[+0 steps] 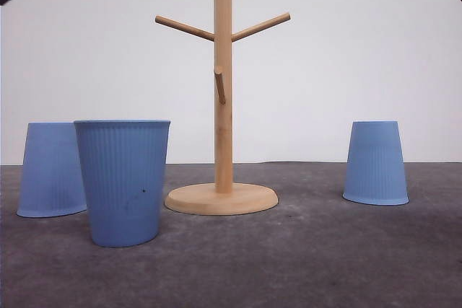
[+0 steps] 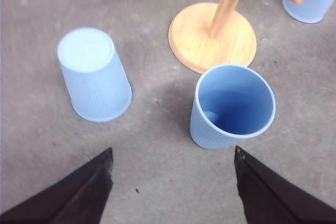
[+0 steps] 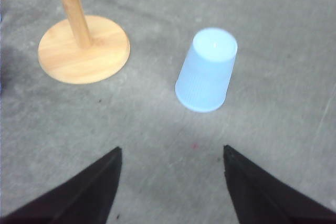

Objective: Place three cups

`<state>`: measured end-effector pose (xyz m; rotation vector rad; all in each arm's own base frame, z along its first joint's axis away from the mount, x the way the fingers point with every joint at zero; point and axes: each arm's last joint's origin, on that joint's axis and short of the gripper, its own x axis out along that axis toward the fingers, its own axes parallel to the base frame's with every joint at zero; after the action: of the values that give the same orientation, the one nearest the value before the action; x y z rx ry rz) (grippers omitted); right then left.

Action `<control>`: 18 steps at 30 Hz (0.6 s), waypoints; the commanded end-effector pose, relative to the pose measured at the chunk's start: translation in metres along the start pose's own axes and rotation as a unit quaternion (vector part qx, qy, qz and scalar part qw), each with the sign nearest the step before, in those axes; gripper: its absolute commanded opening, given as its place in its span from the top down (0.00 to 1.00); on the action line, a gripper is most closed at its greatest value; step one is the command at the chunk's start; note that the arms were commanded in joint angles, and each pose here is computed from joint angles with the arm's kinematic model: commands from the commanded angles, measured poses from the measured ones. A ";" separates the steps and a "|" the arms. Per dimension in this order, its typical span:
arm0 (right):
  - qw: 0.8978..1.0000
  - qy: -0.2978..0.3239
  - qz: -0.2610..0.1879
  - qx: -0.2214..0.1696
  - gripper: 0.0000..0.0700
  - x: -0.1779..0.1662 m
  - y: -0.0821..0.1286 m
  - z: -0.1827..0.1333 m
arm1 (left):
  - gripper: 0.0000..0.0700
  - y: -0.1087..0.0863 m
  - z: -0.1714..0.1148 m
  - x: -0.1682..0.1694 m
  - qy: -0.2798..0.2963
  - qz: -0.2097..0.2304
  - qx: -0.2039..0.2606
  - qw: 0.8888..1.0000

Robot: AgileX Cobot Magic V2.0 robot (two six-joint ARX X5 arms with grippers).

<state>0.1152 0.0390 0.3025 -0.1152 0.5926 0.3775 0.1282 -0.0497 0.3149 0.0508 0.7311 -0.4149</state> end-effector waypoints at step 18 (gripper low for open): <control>0.976 0.129 0.106 0.143 0.38 0.020 -0.003 -0.009 | 0.21 0.028 0.085 0.082 0.115 0.038 -0.072 0.990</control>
<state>0.1262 0.0395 0.2794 0.1756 0.9303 0.4753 0.2408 -0.0671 0.3198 -0.0073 0.9875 -0.2890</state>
